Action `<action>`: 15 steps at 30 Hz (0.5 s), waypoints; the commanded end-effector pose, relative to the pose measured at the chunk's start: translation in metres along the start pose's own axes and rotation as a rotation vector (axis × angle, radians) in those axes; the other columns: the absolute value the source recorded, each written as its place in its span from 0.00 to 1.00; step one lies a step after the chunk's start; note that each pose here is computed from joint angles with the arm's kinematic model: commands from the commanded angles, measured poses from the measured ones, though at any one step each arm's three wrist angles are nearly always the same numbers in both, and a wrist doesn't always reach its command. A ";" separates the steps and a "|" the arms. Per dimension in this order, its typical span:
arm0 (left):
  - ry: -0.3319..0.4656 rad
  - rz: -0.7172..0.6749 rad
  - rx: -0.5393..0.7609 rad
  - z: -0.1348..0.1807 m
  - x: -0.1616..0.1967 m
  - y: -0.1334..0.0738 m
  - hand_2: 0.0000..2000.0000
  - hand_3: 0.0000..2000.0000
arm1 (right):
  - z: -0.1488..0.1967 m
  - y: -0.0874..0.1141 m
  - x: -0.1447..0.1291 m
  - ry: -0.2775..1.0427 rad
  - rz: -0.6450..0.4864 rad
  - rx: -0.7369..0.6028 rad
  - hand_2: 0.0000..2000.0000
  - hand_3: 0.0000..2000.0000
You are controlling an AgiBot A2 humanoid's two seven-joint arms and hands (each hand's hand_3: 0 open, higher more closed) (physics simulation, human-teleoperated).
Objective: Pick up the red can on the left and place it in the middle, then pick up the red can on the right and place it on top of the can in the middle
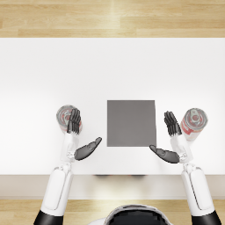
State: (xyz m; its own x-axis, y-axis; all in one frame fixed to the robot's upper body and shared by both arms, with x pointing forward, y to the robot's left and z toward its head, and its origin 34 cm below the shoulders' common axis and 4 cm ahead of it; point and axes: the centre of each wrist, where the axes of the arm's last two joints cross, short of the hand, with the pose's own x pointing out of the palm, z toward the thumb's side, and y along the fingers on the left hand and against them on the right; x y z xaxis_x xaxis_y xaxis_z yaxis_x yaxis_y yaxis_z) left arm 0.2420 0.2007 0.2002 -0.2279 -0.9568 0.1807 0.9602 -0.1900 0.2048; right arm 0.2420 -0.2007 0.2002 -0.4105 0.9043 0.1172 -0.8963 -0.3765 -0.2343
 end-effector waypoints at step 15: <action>0.312 0.120 0.280 0.042 -0.038 0.008 0.00 0.00 | 0.052 0.017 -0.034 0.381 -0.317 -0.277 0.00 0.00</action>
State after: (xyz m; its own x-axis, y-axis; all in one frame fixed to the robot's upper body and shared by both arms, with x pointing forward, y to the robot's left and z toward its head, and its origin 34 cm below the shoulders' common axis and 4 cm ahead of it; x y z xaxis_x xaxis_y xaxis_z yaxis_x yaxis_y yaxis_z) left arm 0.2502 0.2292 0.2246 -0.0669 -0.9913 -0.1132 0.8979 -0.1092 0.4264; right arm 0.2357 -0.2313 0.2295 -0.0550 0.9871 -0.1502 -0.8852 -0.1177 -0.4500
